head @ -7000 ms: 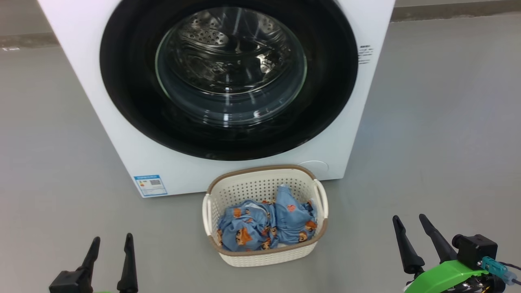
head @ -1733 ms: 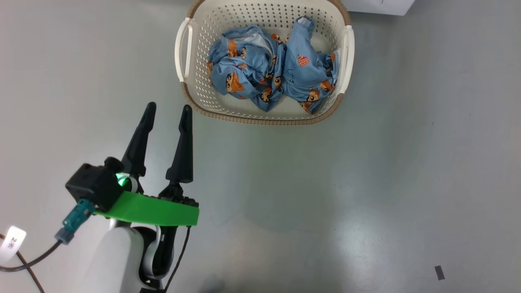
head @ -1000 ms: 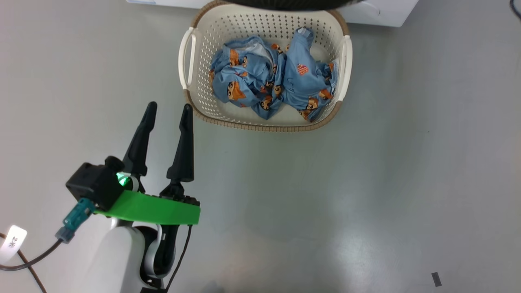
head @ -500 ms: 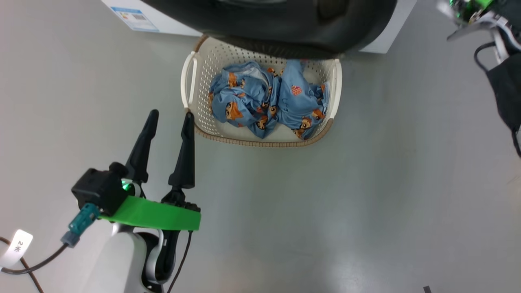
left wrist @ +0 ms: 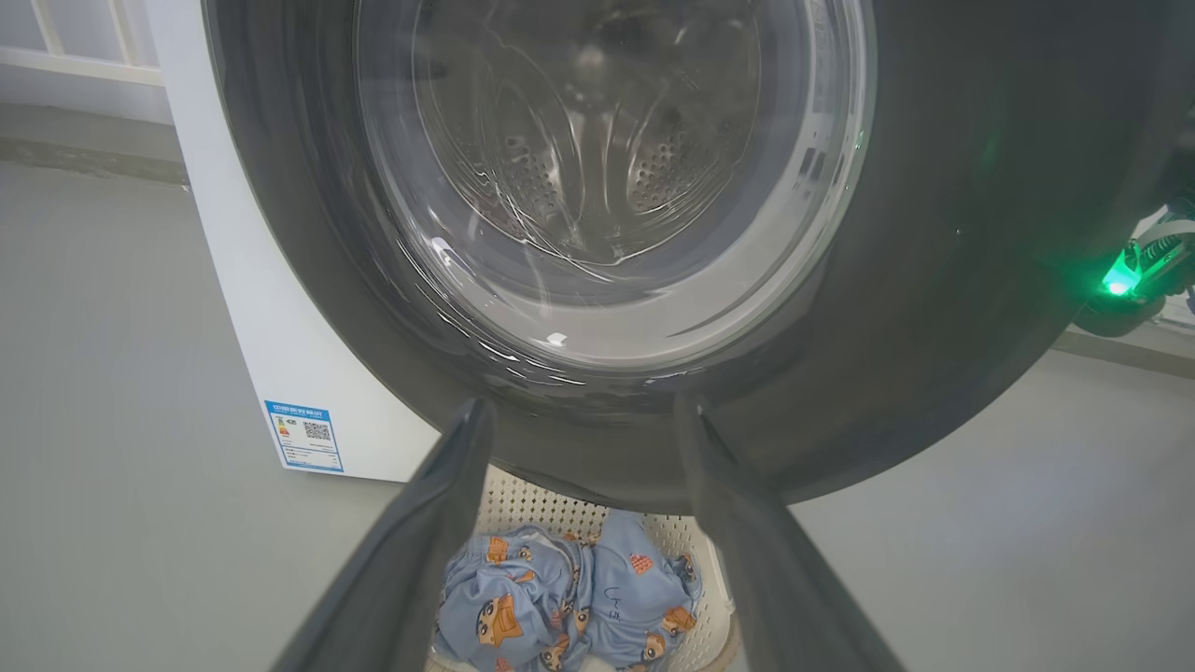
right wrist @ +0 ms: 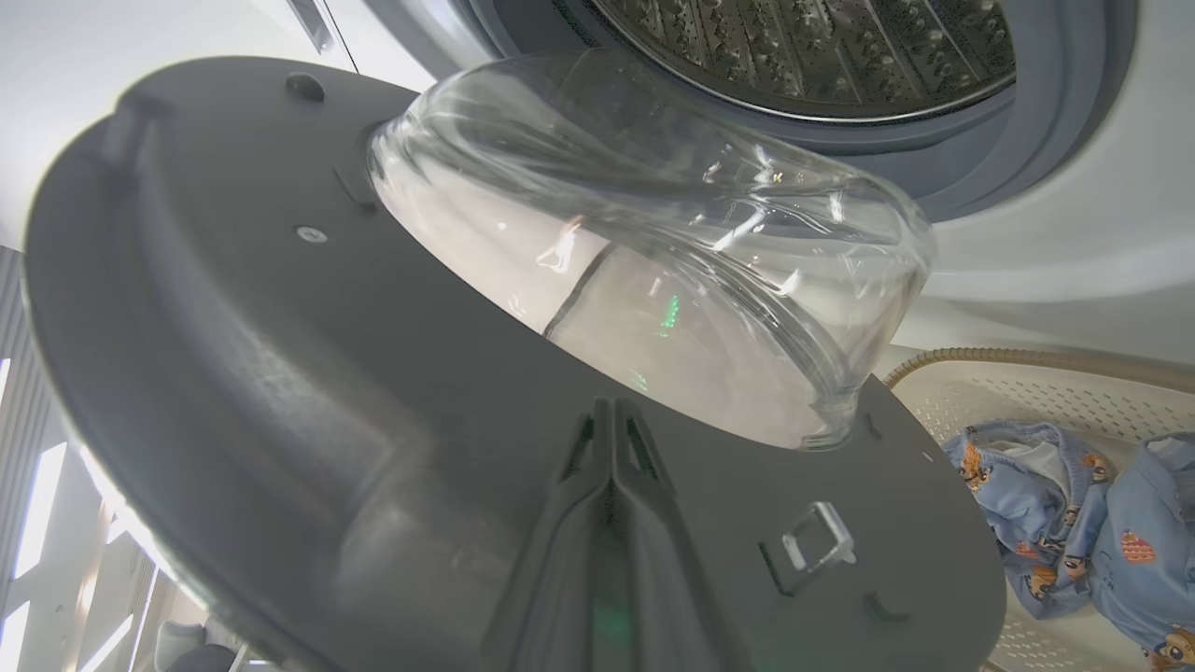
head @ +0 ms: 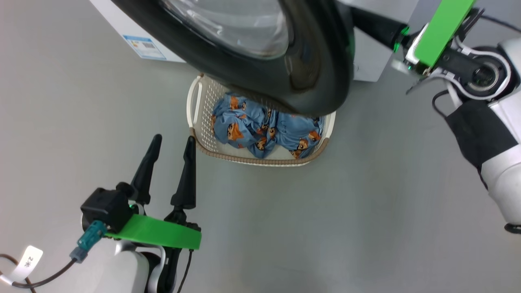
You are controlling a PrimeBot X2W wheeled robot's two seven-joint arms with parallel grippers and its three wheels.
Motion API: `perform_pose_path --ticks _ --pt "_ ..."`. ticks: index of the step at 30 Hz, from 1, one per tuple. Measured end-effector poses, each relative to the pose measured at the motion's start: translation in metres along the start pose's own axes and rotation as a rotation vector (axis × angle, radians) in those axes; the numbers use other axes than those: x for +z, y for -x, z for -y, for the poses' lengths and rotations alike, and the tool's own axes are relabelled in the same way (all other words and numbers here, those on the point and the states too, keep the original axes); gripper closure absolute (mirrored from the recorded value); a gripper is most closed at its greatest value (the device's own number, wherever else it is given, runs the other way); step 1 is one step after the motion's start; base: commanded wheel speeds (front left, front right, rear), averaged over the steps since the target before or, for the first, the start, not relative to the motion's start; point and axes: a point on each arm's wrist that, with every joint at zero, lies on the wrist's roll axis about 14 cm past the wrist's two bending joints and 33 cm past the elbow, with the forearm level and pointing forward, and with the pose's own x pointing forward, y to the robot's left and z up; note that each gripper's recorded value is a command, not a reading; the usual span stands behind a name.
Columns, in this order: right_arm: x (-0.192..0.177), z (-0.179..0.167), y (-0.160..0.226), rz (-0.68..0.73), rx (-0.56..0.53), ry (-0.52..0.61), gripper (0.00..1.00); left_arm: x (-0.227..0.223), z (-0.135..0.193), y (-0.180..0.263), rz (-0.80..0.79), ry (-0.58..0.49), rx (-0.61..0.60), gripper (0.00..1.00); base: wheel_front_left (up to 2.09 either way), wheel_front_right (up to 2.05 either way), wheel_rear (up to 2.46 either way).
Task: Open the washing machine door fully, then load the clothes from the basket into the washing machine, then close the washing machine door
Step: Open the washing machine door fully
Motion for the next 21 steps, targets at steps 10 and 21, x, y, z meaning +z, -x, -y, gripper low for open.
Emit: perform_pose_path --ticks 10,21 --pt "-0.034 -0.02 0.007 -0.072 0.009 0.018 1.0 0.011 0.003 0.016 0.021 0.0 -0.003 0.0 0.0 0.0 0.0" --pt "-0.073 -0.04 0.0 -0.157 0.051 0.021 1.0 0.022 0.002 0.028 0.045 -0.005 0.008 0.0 0.0 0.0 0.0"
